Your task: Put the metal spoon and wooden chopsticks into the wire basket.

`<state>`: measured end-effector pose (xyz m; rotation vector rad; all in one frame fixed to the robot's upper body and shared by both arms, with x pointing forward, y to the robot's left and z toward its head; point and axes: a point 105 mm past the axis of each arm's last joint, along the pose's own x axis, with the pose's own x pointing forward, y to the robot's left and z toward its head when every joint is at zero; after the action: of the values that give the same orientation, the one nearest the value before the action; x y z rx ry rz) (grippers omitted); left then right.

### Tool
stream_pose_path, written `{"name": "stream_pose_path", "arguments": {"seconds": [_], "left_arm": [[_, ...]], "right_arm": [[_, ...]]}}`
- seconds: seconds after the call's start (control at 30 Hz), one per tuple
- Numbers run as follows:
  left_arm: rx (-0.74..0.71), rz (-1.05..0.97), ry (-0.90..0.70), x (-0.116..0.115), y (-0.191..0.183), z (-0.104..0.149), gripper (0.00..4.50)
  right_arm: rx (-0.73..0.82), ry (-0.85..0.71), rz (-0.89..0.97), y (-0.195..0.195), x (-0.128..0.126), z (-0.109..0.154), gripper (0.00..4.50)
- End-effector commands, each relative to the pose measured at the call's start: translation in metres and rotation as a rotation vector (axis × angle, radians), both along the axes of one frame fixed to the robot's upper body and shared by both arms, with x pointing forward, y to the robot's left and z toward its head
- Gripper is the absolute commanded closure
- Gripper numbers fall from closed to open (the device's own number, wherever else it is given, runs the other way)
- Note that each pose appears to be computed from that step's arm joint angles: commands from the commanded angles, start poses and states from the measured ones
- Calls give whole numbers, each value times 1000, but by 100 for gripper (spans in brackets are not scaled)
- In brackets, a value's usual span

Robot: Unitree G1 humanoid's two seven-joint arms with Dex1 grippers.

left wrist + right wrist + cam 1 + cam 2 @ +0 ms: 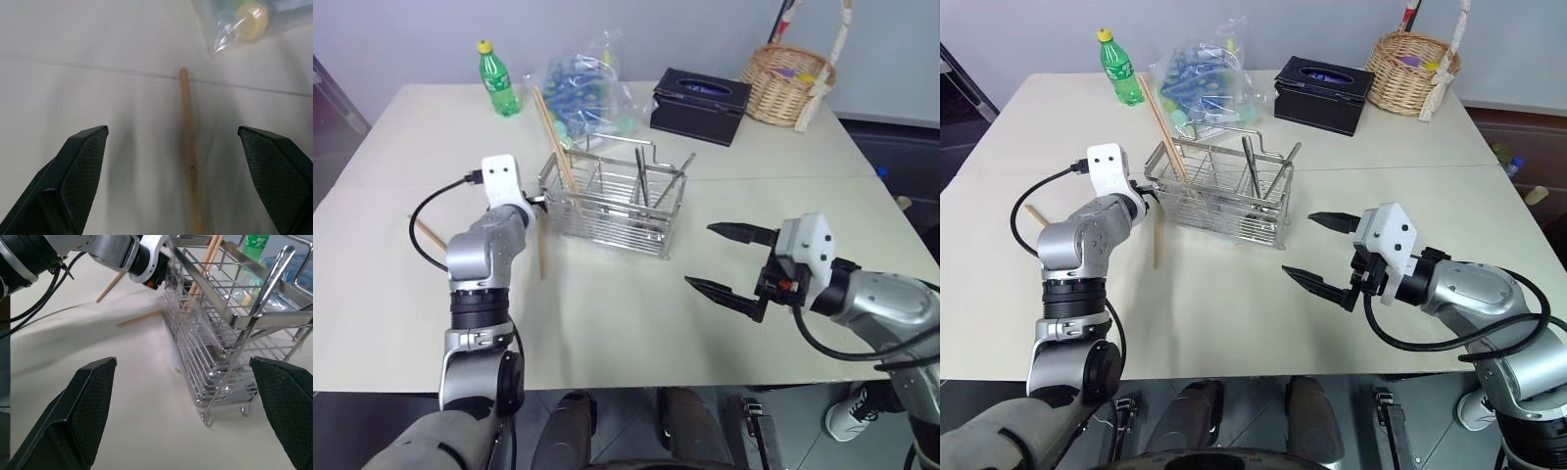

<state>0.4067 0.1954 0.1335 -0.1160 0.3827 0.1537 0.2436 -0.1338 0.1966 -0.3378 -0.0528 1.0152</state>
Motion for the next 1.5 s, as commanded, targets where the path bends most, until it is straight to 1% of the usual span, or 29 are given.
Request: {"name": "stream_pose_path", "arguments": {"seconds": [0.03, 0.23, 0.53, 1.03, 1.1, 1.13, 1.2, 1.23, 1.37, 1.4, 1.5], "left_arm": [[5, 27, 9, 0, 3, 6, 0], [30, 2, 77, -2, -2, -5, 0], [46, -66, 145, -4, -12, -15, 0], [12, -37, 211, -8, -10, -27, 0], [7, -28, 214, -9, -9, -28, 54], [6, -24, 212, -9, -9, -28, 70], [5, -20, 211, -9, -8, -28, 178], [4, -20, 211, -9, -8, -28, 214], [0, -18, 210, -9, -8, -28, 409], [-1, -17, 210, -10, -8, -28, 447], [-1, -7, 215, -11, -6, -30, 447]], "right_arm": [[14, -44, 6, 3, -2, 9, 3], [25, -45, 5, 5, -2, 10, 3], [34, -47, 5, 7, -1, 11, 3], [52, -29, 13, 5, -5, 17, 3], [50, -27, 13, 4, -5, 17, 0], [50, -27, 13, 4, -5, 17, 0], [47, -24, 14, 3, -6, 18, 0], [44, -22, 14, 2, -7, 18, 0], [31, -18, 13, -3, -8, 19, 0], [27, -17, 11, -5, -8, 19, 0], [19, -12, 6, -8, -8, 19, 0]]}}
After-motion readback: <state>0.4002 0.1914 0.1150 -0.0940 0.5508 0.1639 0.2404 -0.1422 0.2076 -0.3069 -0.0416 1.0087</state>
